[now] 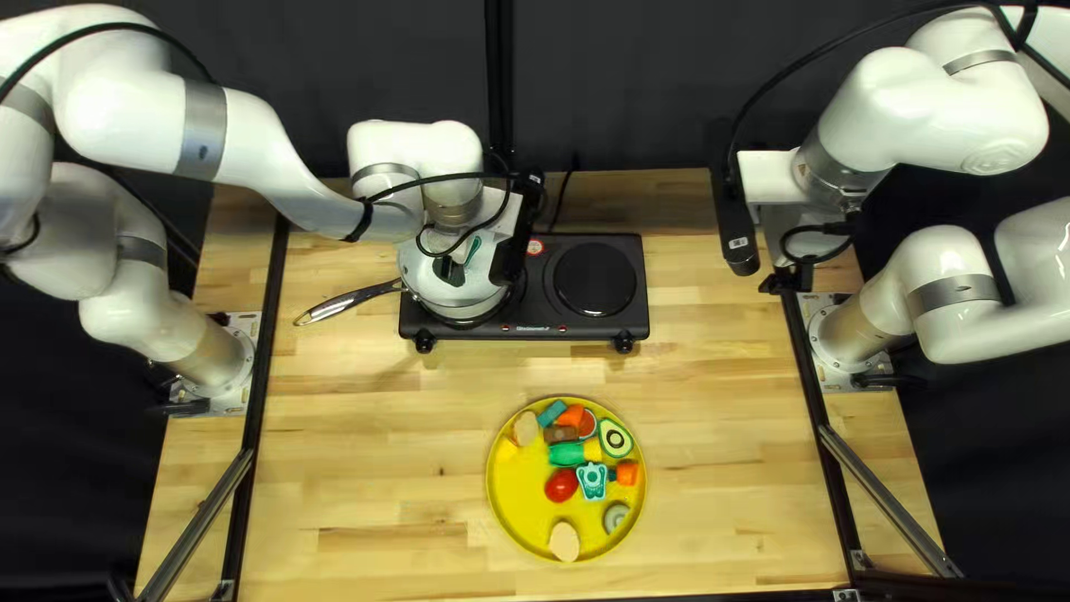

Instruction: Pick up a pot and place it onto the stove surface, add food to pot

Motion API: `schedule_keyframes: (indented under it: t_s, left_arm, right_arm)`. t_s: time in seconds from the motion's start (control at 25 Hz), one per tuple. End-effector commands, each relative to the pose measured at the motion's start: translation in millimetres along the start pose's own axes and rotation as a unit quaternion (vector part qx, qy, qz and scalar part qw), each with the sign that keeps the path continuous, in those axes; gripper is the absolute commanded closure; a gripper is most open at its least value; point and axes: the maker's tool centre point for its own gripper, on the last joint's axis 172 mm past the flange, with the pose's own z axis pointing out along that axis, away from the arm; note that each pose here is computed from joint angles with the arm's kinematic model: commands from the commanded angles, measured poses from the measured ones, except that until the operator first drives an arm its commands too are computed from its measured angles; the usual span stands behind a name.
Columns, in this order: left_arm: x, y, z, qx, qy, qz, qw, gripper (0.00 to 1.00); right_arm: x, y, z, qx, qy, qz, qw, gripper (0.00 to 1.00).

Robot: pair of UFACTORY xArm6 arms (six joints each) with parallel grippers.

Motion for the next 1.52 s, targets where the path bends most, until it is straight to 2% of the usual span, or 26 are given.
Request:
schedule_keyframes:
  t_s: [0.04, 0.16, 0.24, 0.28, 0.4, 0.48, 0.6, 0.72, 0.92, 1.04, 1.24, 1.52]
  left_arm:
    - [-4.5, 11.6, -17.9, 0.007, -0.008, 0.002, 0.9999, 0.0]
    - [-4.7, 25.2, -39.1, 0.014, -0.022, 0.004, 0.9997, 0.0]
    - [1.5, 51.2, -67.5, 0.023, -0.033, 0.005, 0.9992, 0.0]
    - [3.2, 56.2, -71.9, 0.025, -0.035, 0.006, 0.9991, 0.01]
    - [21.2, 100.6, -98.1, 0.036, -0.042, 0.009, 0.9984, 0.01]
    - [31.2, 125.9, -110.1, 0.043, -0.04, 0.011, 0.9982, 0.0]
    - [56.7, 186.3, -131.1, 0.053, -0.03, 0.02, 0.9979, 0.0]
    - [80.0, 231.8, -136.4, 0.056, -0.022, 0.027, 0.9978, 0.0]
    - [120.3, 300.5, -116.0, 0.049, 0.0, 0.03, 0.9983, 0.0]
    - [136.8, 320.5, -95.2, 0.044, 0.011, 0.027, 0.9986, 0.0]
    - [160.6, 325.2, -48.8, 0.022, 0.023, 0.034, 0.9989, 0.0]
    - [150.0, 301.5, 10.0, -0.005, 0.024, 0.054, 0.9982, 0.0]
  right_arm:
    - [0.0, 0.0, 0.0, 0.0, 0.0, 0.0, 1.0, 0.0]
    - [0.0, 0.0, 0.0, 0.0, 0.0, 0.0, 1.0, 0.0]
    - [0.0, 0.0, 0.0, 0.0, 0.0, 0.0, 1.0, 0.0]
    - [0.0, 0.0, 0.0, 0.0, 0.0, 0.0, 1.0, 0.0]
    - [0.0, 0.0, 0.0, 0.0, 0.0, 0.0, 1.0, 0.0]
    - [0.0, 0.0, 0.0, 0.0, 0.0, 0.0, 1.0, 0.0]
    - [0.0, 0.0, 0.0, 0.0, 0.0, 0.0, 1.0, 0.0]
    - [0.0, 0.0, 0.0, 0.0, 0.0, 0.0, 1.0, 0.0]
    - [0.0, 0.0, 0.0, 0.0, 0.0, 0.0, 1.0, 0.0]
    - [0.0, 0.0, 0.0, 0.0, 0.0, 0.0, 1.0, 0.0]
    - [0.0, 0.0, 0.0, 0.0, 0.0, 0.0, 1.0, 0.0]
    - [0.0, 0.0, 0.0, 0.0, 0.0, 0.0, 1.0, 0.0]
